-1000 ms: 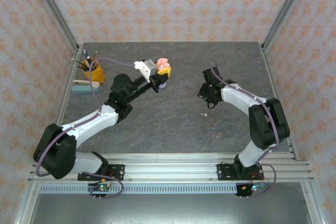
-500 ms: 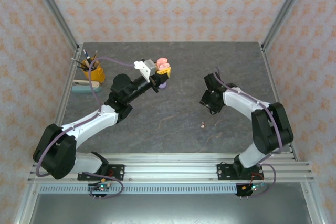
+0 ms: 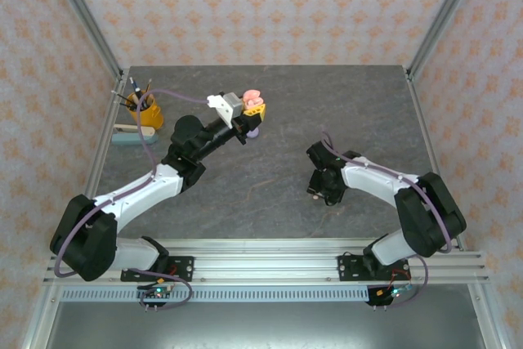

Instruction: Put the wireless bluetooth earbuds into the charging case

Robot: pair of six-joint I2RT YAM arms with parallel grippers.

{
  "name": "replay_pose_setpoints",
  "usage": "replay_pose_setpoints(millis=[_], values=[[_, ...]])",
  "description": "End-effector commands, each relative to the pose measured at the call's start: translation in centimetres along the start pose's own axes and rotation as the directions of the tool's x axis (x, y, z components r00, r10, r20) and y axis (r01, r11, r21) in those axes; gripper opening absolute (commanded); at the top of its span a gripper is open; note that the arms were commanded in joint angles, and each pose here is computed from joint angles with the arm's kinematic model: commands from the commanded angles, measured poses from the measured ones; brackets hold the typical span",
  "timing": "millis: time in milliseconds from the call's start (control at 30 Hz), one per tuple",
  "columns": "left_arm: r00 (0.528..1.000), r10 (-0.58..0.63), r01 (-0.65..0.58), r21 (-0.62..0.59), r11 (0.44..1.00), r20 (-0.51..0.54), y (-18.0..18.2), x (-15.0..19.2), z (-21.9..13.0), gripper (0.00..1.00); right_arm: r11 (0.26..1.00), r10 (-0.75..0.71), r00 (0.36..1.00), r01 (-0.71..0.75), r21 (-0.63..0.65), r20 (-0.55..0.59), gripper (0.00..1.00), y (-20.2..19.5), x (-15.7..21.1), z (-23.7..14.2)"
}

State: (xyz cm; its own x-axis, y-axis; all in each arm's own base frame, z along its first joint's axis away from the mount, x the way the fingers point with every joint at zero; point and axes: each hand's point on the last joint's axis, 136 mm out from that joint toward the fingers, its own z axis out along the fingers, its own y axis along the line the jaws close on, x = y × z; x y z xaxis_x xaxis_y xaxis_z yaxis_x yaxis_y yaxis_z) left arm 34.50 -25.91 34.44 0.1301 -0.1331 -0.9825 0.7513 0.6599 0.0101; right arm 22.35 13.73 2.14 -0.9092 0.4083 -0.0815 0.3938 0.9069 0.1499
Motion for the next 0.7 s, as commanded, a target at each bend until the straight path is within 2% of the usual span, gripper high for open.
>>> replay_pose_setpoints(millis=[0,433,533,667], values=[[0.998,0.019,-0.018,-0.027,0.999,0.058,0.5,-2.5,-0.4,0.0,1.0,0.008,1.0,-0.008,0.003,0.001,0.44,0.6,0.0,0.5],[0.998,0.019,-0.017,-0.035,0.999,0.06,0.6,-2.4,-0.6,0.0,0.988,-0.021,0.997,0.01,-0.151,-0.071,0.44,6.8,1.7,0.1],[0.998,0.019,-0.017,-0.036,0.999,0.06,0.5,-2.3,-0.7,0.0,0.974,-0.035,0.996,0.017,-0.228,-0.078,0.44,8.8,1.7,-0.6],[0.998,0.017,-0.015,-0.038,0.999,0.058,0.6,-2.1,-0.7,0.0,0.964,-0.093,0.994,0.076,-0.256,-0.054,0.42,10.1,1.1,-2.1]])
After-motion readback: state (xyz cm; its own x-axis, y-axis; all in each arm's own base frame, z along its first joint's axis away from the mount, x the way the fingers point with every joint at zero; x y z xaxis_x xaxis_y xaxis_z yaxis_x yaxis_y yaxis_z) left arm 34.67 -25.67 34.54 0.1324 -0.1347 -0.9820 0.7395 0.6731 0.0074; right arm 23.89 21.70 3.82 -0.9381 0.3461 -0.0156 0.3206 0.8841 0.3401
